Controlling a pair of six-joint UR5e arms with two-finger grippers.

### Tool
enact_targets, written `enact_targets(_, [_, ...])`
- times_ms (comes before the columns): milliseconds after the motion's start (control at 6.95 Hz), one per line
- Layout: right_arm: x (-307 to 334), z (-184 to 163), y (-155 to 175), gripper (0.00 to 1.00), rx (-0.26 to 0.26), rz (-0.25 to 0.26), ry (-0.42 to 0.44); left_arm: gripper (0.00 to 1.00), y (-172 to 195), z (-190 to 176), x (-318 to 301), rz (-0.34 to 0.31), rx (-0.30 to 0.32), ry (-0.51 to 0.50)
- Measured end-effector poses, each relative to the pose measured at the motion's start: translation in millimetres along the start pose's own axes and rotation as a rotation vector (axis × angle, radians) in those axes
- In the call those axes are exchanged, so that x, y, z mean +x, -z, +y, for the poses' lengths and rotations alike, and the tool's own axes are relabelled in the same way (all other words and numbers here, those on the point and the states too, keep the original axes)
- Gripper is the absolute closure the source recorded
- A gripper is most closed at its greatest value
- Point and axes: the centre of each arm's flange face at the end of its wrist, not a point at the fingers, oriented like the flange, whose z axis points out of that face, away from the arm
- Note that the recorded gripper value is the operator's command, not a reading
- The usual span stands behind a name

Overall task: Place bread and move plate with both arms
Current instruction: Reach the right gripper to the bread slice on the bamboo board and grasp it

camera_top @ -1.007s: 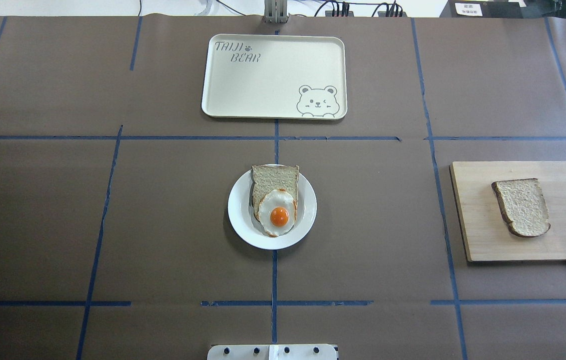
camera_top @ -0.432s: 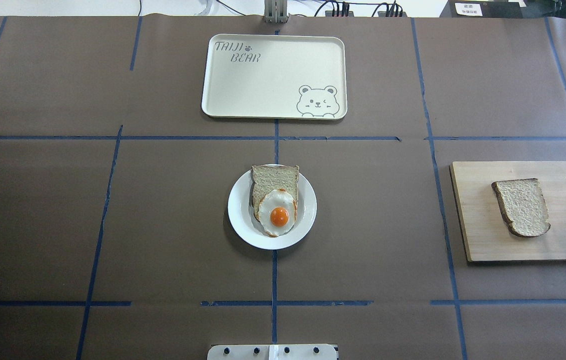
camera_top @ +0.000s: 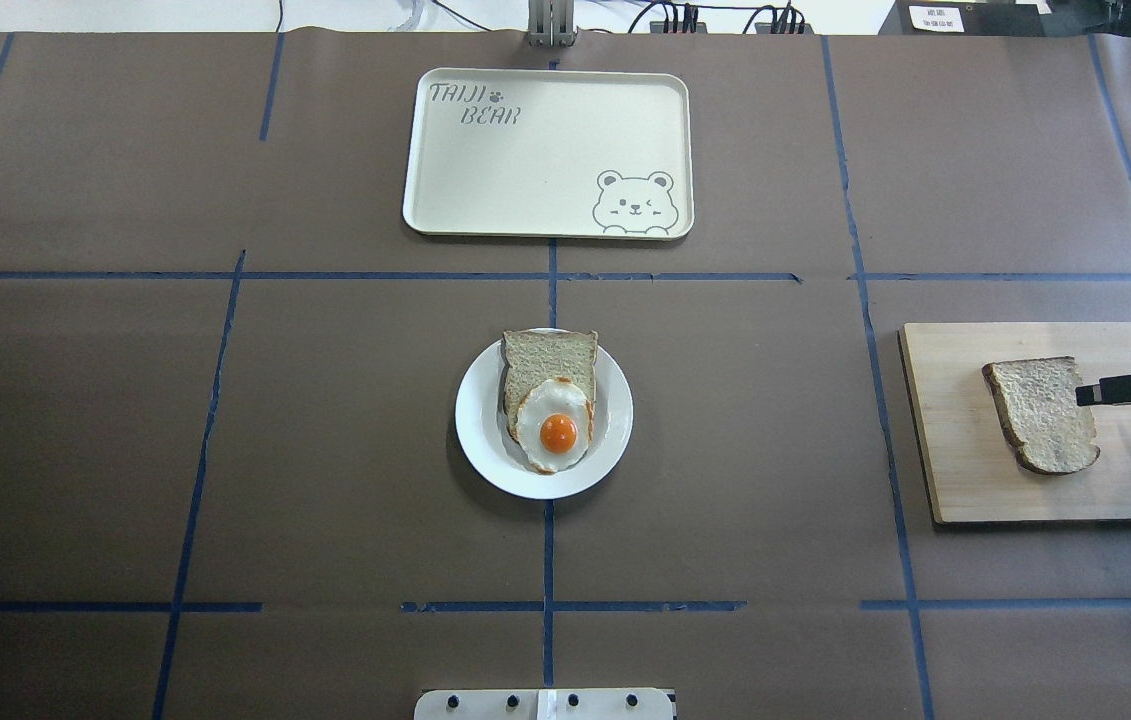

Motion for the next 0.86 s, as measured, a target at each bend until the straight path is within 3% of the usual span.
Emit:
enact_targets(576, [1, 20, -15, 0.25, -0.055, 0.007, 0.016, 0.0, 0, 0, 0, 0.0, -0.001, 0.001])
enact_targets(719, [1, 23, -17, 0.36, -0.061, 0.008, 0.018, 0.0, -1, 0, -1, 0.0, -0.002, 0.002])
enact_targets(863, [0, 24, -18, 0.53, -0.065, 0.007, 0.02, 0.0, -1, 1, -1, 0.0, -0.003, 0.003])
